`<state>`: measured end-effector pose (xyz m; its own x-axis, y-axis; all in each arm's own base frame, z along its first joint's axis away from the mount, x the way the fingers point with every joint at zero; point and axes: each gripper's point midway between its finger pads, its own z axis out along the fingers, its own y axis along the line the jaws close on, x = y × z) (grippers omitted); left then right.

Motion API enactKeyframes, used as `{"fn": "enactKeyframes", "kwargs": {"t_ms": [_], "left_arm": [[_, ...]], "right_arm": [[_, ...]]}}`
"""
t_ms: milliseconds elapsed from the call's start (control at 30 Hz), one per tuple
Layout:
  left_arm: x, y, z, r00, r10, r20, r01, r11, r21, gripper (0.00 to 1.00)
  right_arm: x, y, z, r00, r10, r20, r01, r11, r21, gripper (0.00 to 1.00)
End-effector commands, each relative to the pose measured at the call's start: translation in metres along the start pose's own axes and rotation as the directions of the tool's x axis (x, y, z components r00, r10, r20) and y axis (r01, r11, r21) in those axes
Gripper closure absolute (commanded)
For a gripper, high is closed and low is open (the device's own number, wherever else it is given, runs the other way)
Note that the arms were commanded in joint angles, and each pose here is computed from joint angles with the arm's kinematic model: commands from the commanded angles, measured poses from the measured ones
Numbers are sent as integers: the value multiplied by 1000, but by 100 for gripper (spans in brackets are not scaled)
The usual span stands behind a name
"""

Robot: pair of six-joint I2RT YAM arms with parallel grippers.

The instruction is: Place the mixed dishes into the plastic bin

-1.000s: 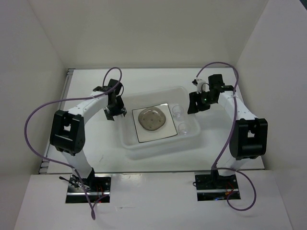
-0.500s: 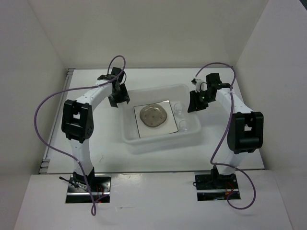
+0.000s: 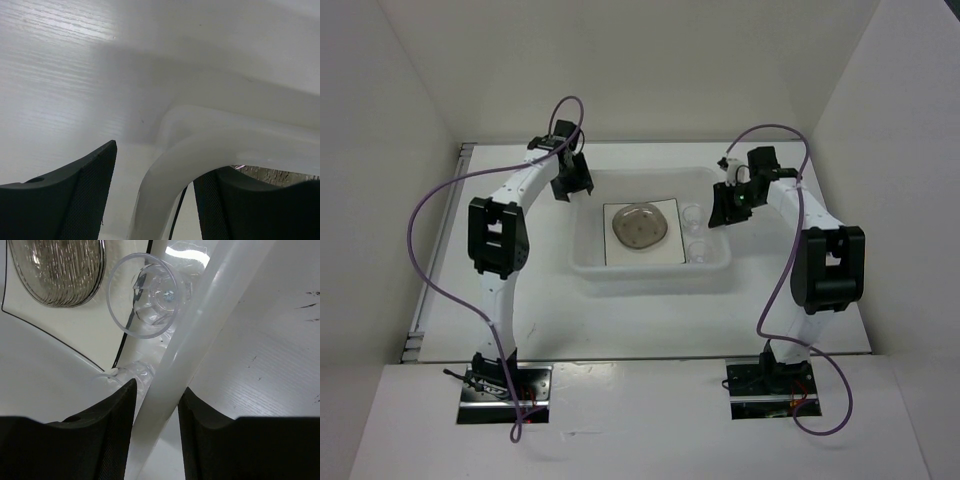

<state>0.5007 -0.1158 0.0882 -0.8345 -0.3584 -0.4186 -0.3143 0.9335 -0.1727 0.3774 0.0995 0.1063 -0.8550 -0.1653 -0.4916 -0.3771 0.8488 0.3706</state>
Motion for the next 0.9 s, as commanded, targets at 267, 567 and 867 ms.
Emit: {"fn": "enactKeyframes", "kwargs": {"t_ms": [267, 567, 867], "left_arm": [[-48, 3, -51, 987, -73, 143, 72, 997, 13, 25], [-96, -4, -177, 923, -168, 346, 117, 980, 162, 16], [-15, 60, -228, 923, -66, 380, 72, 997, -1, 14]], "right_arm": [[-54, 1, -46, 972, -211, 103, 203, 976, 84, 49], [-106, 5, -116, 937, -208, 279, 124, 949, 290, 8], [-51, 12, -145, 933, -133, 335, 9, 938, 347, 5]]}}
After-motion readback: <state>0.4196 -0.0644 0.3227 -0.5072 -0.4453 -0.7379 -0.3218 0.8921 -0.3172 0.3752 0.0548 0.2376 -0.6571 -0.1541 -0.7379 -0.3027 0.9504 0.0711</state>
